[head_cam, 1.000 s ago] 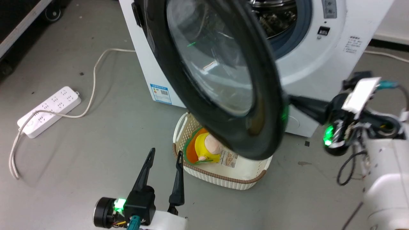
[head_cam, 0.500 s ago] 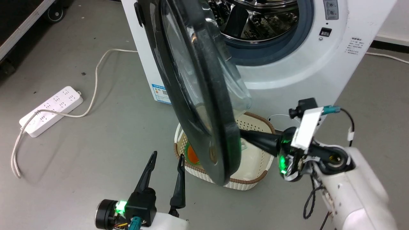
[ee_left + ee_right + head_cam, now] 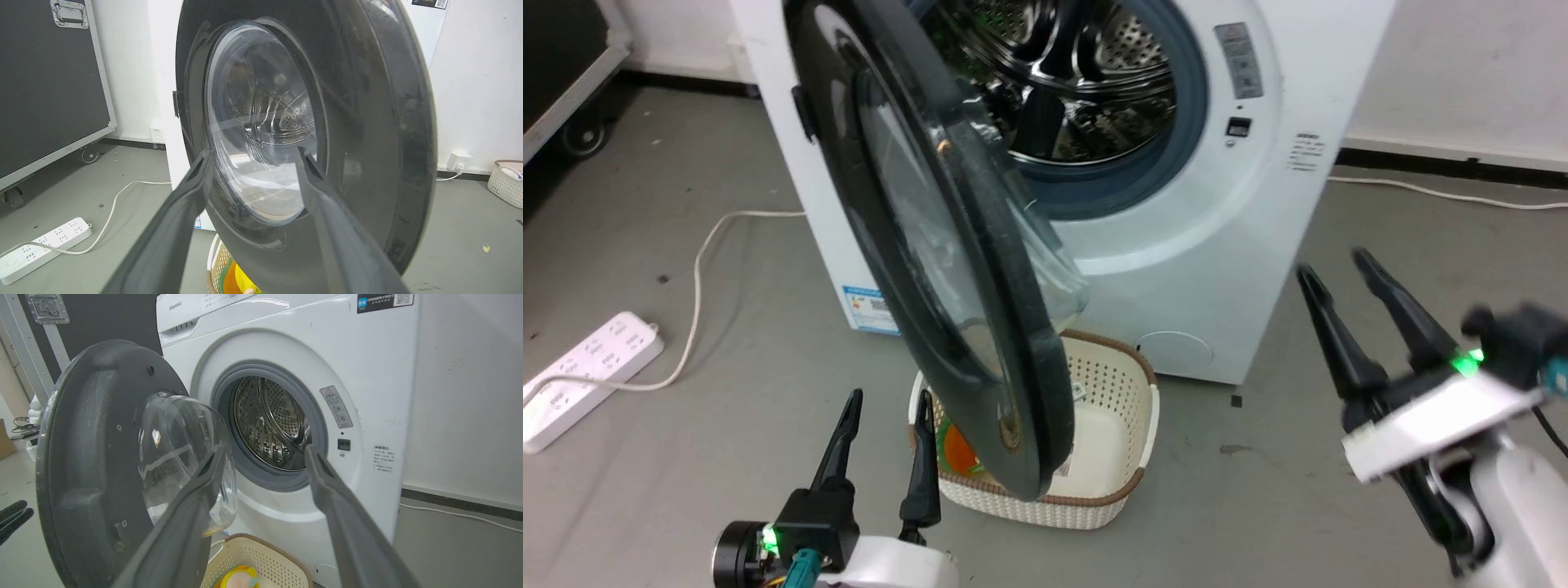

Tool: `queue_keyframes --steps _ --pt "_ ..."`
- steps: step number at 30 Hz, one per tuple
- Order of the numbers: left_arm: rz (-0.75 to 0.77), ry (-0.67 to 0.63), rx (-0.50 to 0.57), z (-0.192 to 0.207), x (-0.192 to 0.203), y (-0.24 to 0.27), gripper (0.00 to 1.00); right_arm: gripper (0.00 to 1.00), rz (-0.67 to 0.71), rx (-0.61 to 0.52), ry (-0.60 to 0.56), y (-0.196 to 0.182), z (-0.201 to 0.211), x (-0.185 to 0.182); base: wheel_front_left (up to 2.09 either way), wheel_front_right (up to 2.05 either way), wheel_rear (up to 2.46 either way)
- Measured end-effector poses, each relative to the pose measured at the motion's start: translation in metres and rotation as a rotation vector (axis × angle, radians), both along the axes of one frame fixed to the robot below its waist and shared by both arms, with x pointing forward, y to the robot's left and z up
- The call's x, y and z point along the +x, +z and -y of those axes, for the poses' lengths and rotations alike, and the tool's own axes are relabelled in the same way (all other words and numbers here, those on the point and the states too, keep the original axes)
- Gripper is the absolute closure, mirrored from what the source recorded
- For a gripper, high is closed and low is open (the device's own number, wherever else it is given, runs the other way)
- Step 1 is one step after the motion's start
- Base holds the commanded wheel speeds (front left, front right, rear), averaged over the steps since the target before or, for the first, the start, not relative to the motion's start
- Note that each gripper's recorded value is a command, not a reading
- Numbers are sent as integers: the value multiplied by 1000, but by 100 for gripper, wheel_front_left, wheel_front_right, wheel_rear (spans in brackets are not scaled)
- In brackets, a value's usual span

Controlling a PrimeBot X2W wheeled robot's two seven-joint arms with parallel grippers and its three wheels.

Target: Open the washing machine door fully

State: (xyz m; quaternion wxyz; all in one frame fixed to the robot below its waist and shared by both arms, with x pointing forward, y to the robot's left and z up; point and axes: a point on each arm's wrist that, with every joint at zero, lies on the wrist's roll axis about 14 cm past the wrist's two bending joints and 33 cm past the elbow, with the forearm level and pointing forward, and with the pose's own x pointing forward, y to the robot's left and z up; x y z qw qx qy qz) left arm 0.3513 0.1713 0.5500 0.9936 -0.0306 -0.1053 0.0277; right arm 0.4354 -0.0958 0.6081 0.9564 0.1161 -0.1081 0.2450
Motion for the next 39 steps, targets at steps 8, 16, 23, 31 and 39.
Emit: queue_keyframes --steps 8,16,23,31,39 --pt "-10 -33 0 5 -2 -4 0 0 34 -81 -234 -30 51 -28 0 0 0" --pt "-44 -51 35 8 -1 -15 0 0 -74 -41 -311 -71 51 -66 0 0 0" --pt "-69 -73 63 14 3 -24 0 0 -111 -40 -309 -83 45 -71 0 0 0" --pt "-76 -91 59 18 5 -26 100 0 -116 -34 -321 -84 48 -71 0 0 0" --pt "211 -10 -4 -3 16 67 100 0 -120 -20 -324 -84 49 -66 0 0 0"
